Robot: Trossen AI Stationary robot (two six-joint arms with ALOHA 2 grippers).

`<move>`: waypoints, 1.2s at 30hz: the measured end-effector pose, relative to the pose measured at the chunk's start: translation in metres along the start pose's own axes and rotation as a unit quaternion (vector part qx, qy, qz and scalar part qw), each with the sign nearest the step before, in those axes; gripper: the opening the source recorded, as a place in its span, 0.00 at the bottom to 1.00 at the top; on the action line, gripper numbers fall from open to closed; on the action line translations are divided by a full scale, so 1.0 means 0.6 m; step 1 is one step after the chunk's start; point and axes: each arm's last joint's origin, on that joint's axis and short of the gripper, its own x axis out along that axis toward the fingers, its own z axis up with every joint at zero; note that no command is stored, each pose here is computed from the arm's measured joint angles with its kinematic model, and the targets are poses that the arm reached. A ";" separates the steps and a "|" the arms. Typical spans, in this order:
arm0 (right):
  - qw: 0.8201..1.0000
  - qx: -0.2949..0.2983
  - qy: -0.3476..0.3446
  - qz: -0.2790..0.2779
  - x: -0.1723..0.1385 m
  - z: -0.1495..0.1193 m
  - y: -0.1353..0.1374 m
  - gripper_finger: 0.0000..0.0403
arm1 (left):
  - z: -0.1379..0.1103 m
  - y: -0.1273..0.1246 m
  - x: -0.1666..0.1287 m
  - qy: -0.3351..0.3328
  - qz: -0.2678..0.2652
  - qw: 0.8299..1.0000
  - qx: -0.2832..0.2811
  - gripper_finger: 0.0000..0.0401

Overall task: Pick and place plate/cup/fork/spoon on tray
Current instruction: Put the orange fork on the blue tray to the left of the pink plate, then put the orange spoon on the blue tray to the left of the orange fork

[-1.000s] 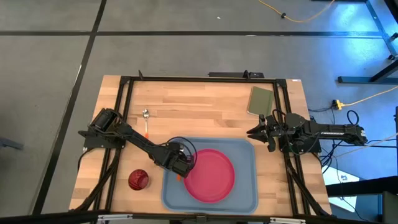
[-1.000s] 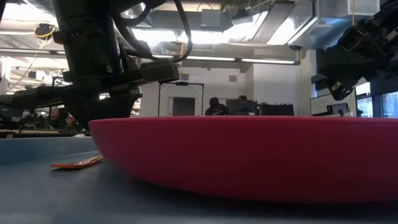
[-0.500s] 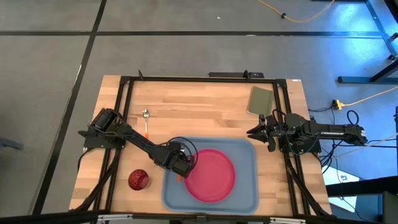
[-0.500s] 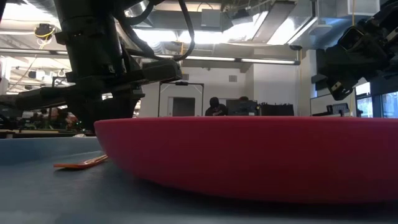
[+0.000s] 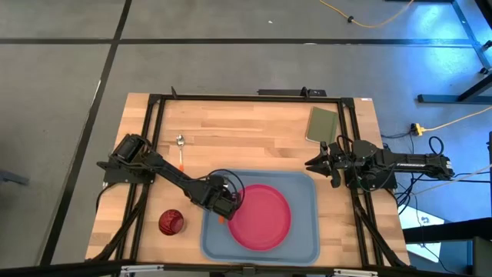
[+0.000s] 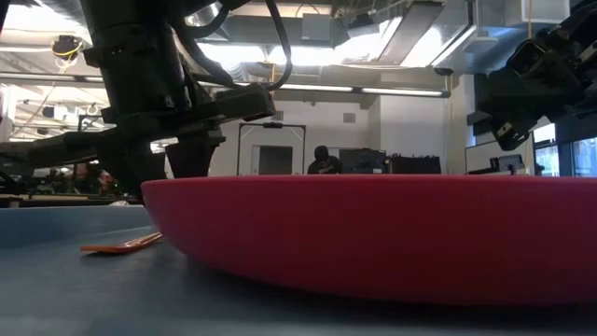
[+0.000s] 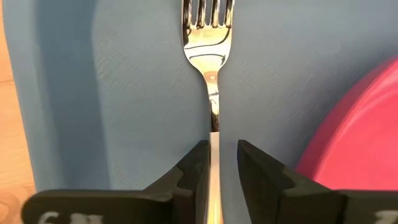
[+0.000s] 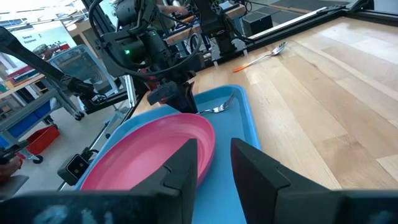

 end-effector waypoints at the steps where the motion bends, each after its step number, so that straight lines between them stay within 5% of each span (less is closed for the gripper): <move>1: 1.000 0.000 0.000 0.000 0.000 0.000 0.000 0.25 | 0.000 0.000 0.000 -0.001 0.001 1.000 0.001 0.20; 12: 1.000 0.000 0.000 0.000 0.000 0.000 0.000 0.25 | 0.016 0.007 -0.037 -0.004 0.007 1.000 0.002 0.21; 21: 1.000 0.000 0.001 -0.001 0.000 0.000 0.000 0.25 | 0.064 0.026 -0.131 -0.060 -0.017 0.998 0.000 0.21; 30: 1.000 0.000 0.000 0.000 0.000 0.000 0.000 0.25 | 0.124 0.070 -0.169 -0.207 0.063 0.976 0.000 0.21; 36: 1.000 0.000 0.001 0.000 0.000 0.000 0.000 0.25 | 0.157 0.089 -0.144 -0.192 0.148 0.967 -0.081 0.21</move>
